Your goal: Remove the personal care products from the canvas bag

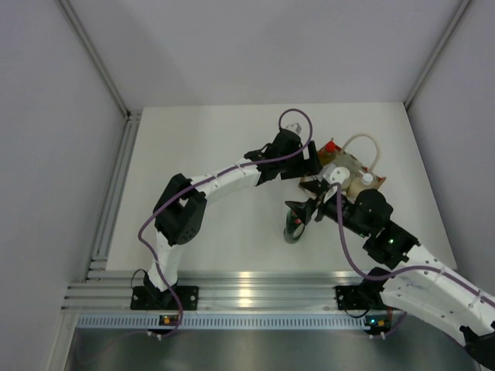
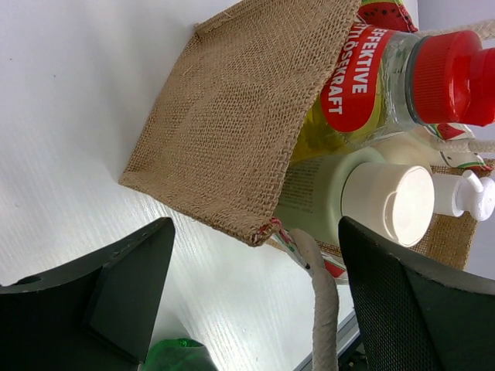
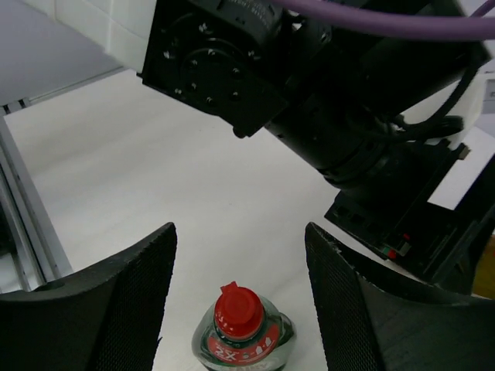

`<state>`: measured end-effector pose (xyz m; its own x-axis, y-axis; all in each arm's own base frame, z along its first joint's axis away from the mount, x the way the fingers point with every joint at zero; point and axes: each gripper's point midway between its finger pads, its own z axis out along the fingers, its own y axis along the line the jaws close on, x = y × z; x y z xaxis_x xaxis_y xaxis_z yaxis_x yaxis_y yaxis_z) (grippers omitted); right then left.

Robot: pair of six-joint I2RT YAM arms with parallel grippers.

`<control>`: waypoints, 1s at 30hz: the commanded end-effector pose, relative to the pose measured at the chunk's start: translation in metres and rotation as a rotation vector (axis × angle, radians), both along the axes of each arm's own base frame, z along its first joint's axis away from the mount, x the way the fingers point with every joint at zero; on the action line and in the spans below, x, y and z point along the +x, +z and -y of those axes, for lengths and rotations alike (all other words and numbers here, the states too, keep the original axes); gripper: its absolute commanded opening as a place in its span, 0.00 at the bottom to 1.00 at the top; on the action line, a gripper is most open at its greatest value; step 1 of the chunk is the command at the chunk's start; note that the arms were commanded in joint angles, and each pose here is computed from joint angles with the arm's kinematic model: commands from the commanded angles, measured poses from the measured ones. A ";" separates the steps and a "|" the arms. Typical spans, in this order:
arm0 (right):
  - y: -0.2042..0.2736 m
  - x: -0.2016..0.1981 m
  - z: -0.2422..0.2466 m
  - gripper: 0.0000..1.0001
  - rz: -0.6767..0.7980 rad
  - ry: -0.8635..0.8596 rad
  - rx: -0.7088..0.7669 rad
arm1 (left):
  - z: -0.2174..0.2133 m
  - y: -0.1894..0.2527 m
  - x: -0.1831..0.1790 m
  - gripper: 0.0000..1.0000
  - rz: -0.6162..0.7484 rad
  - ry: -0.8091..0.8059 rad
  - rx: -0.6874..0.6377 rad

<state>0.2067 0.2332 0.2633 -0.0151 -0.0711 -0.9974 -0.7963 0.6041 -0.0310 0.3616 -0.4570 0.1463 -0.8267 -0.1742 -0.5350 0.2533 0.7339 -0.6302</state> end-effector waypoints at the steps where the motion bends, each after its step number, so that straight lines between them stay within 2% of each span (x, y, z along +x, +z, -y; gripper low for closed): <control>1: 0.059 -0.005 0.011 0.65 0.093 -0.042 0.119 | 0.004 0.018 0.001 0.91 0.041 -0.015 -0.034; 5: 0.084 0.010 0.042 0.69 0.086 -0.237 0.198 | 0.003 0.023 0.000 0.91 0.048 -0.018 -0.041; 6: 0.095 0.019 0.058 0.70 0.090 -0.345 0.233 | 0.002 0.023 -0.001 0.91 0.048 -0.017 -0.038; 8: 0.089 0.031 0.076 0.73 0.034 -0.476 0.231 | 0.001 0.026 0.000 0.91 0.054 -0.015 -0.040; 12: 0.088 0.057 0.138 0.76 -0.041 -0.901 0.248 | 0.000 0.027 -0.001 0.92 0.054 -0.011 -0.041; 14: 0.085 0.063 0.156 0.76 -0.078 -1.003 0.234 | -0.001 0.027 -0.002 0.92 0.051 -0.008 -0.041; 19: 0.062 0.084 0.181 0.76 -0.200 -1.140 0.150 | -0.003 0.029 -0.003 0.92 0.053 -0.005 -0.042; 20: 0.062 0.090 0.200 0.72 -0.219 -1.194 0.150 | -0.004 0.030 -0.003 0.92 0.054 -0.003 -0.042; 21: 0.051 0.093 0.196 0.68 -0.273 -1.147 0.121 | -0.004 0.030 -0.003 0.92 0.055 -0.004 -0.042; 23: 0.036 0.103 0.220 0.57 -0.339 -1.194 0.101 | -0.005 0.031 -0.004 0.92 0.058 -0.004 -0.041; 25: 0.015 0.109 0.220 0.56 -0.424 -1.154 0.065 | -0.005 0.032 -0.005 0.92 0.059 -0.007 -0.040; 30: -0.019 0.117 0.237 0.57 -0.536 -1.204 -0.046 | -0.007 0.033 -0.005 0.92 0.068 -0.009 -0.036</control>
